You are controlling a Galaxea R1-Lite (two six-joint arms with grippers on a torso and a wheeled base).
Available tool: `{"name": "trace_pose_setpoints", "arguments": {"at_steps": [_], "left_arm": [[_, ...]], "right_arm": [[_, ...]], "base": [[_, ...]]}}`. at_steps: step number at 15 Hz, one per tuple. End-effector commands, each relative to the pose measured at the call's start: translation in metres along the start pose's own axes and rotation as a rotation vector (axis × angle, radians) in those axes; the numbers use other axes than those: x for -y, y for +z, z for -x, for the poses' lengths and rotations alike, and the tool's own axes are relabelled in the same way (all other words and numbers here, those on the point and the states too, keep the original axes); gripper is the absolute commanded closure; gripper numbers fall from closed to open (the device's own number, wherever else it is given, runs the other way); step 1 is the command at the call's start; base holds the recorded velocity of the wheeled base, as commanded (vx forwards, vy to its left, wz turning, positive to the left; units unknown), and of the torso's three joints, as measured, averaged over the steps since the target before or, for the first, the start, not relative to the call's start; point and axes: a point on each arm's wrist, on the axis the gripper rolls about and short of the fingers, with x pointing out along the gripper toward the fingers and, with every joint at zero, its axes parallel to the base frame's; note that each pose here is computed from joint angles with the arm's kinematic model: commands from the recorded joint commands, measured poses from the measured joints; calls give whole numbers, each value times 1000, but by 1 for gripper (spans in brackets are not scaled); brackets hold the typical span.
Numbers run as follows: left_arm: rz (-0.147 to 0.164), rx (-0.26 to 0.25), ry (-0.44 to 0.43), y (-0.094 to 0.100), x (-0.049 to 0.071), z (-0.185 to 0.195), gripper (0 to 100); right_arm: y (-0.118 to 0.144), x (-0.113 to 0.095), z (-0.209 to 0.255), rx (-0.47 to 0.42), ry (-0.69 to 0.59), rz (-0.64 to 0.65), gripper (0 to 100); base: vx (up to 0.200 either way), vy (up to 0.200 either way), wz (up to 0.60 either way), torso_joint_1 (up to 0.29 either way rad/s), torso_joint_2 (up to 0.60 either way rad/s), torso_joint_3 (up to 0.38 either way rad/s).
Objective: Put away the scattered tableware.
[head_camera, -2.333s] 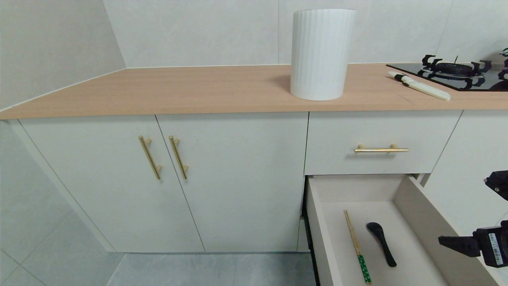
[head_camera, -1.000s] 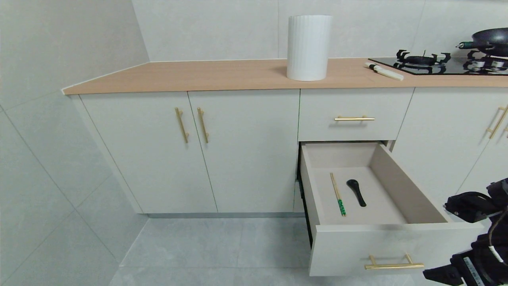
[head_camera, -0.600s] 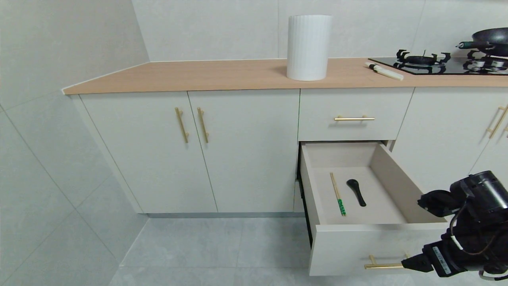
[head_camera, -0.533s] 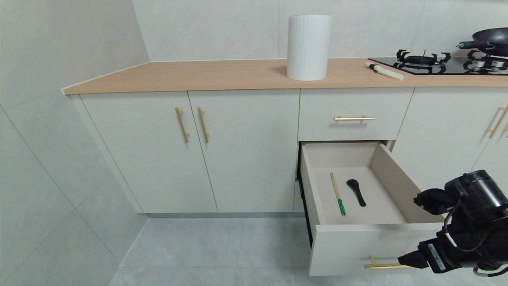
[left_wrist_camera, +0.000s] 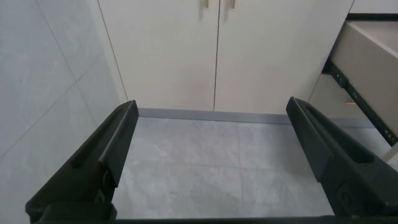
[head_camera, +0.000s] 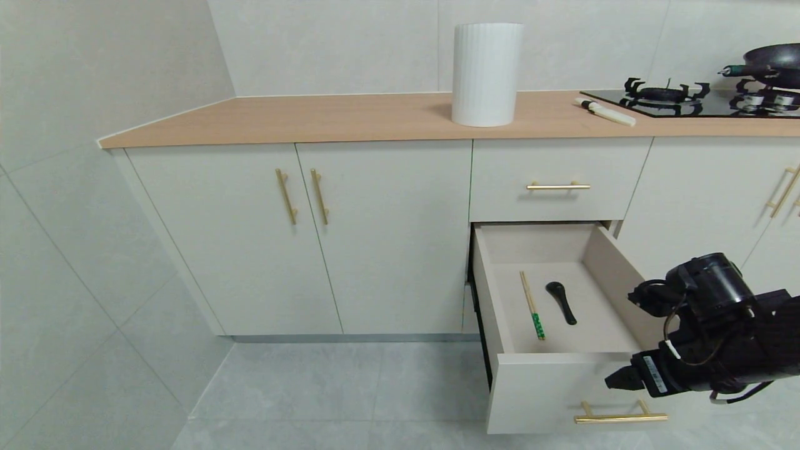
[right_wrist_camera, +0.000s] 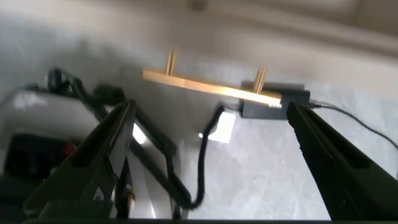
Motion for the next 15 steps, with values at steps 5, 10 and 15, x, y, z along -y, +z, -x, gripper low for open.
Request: {"name": "trace_pose_setpoints", "arguments": {"at_steps": [5, 10, 15], "left_arm": [[1, 0, 0, 0, 0, 0, 0], [1, 0, 0, 0, 0, 0, 0], [1, 0, 0, 0, 0, 0, 0]], "right_arm": [[31, 9, -19, 28, -17, -58, 0], [60, 20, -50, 33, -33, -86, 0], [104, 28, -83, 105, -40, -94, 0]], "base": [[0, 0, 0, 0, 0, 0], [0, 0, 0, 0, 0, 0], [0, 0, 0, 0, 0, 0]]}}
